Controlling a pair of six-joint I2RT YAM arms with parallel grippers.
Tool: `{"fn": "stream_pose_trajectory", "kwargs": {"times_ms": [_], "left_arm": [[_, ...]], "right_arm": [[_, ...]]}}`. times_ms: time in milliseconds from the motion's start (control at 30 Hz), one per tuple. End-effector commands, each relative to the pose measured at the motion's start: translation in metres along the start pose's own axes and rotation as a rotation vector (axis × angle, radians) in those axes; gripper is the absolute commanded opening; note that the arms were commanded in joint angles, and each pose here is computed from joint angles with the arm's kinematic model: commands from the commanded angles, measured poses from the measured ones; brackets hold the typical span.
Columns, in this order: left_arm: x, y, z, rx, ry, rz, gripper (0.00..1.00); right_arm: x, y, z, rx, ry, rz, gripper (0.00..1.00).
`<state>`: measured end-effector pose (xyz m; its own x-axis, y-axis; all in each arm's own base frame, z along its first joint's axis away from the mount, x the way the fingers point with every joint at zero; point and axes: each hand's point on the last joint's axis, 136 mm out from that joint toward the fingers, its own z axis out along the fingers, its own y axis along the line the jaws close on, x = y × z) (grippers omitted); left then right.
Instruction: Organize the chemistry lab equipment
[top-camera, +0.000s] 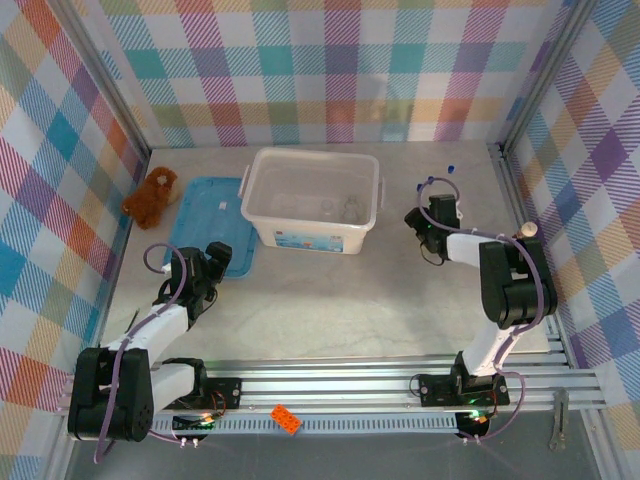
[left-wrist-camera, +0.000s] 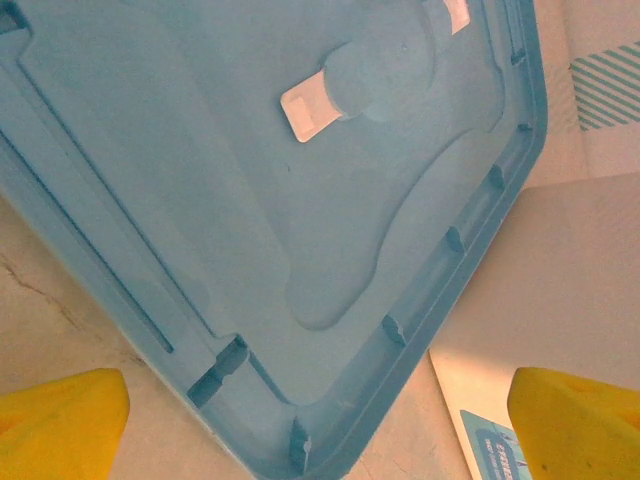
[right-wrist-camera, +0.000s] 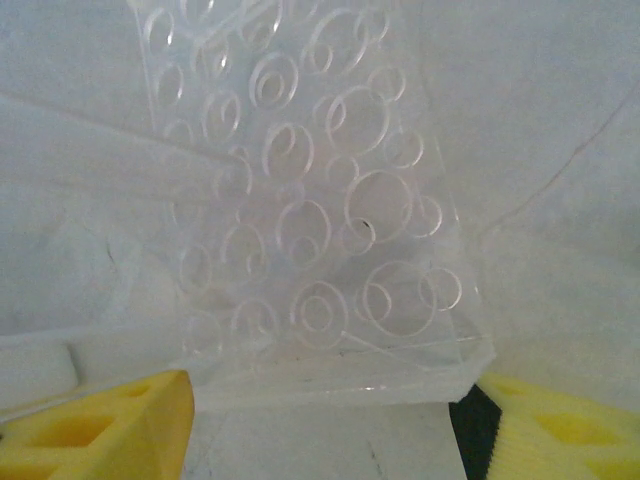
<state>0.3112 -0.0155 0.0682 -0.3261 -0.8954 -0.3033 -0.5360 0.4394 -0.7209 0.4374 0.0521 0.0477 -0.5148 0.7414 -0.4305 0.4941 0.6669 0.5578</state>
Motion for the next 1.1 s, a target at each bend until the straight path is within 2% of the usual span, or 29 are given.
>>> {"fn": "stream_pose_trajectory", "kwargs": {"times_ms": [0, 100, 367, 667, 933, 1067], "left_arm": [[-0.003, 0.005, 0.000, -0.019, -0.009, 0.011, 0.97], [-0.003, 0.006, 0.000, -0.022, -0.010, 0.016, 0.97], [-0.003, 0.008, 0.000, -0.035, -0.006, 0.014, 0.97], [-0.005, 0.007, 0.002, -0.028, -0.015, -0.022, 0.97], [0.001, 0.009, 0.019, -0.021, 0.016, -0.091, 0.97], [0.001, 0.007, 0.030, 0.002, 0.016, -0.118, 0.97]], "right_arm": [[-0.012, 0.006, 0.003, -0.018, -0.001, -0.021, 0.70], [-0.014, 0.008, 0.001, -0.026, 0.012, -0.034, 0.70], [0.011, 0.012, -0.027, -0.065, 0.048, -0.087, 0.70], [0.039, 0.017, -0.083, -0.105, 0.057, -0.184, 0.71], [0.043, 0.032, -0.140, -0.149, 0.016, -0.311, 0.72], [0.053, 0.032, -0.152, -0.172, 0.027, -0.348, 0.72]]}}
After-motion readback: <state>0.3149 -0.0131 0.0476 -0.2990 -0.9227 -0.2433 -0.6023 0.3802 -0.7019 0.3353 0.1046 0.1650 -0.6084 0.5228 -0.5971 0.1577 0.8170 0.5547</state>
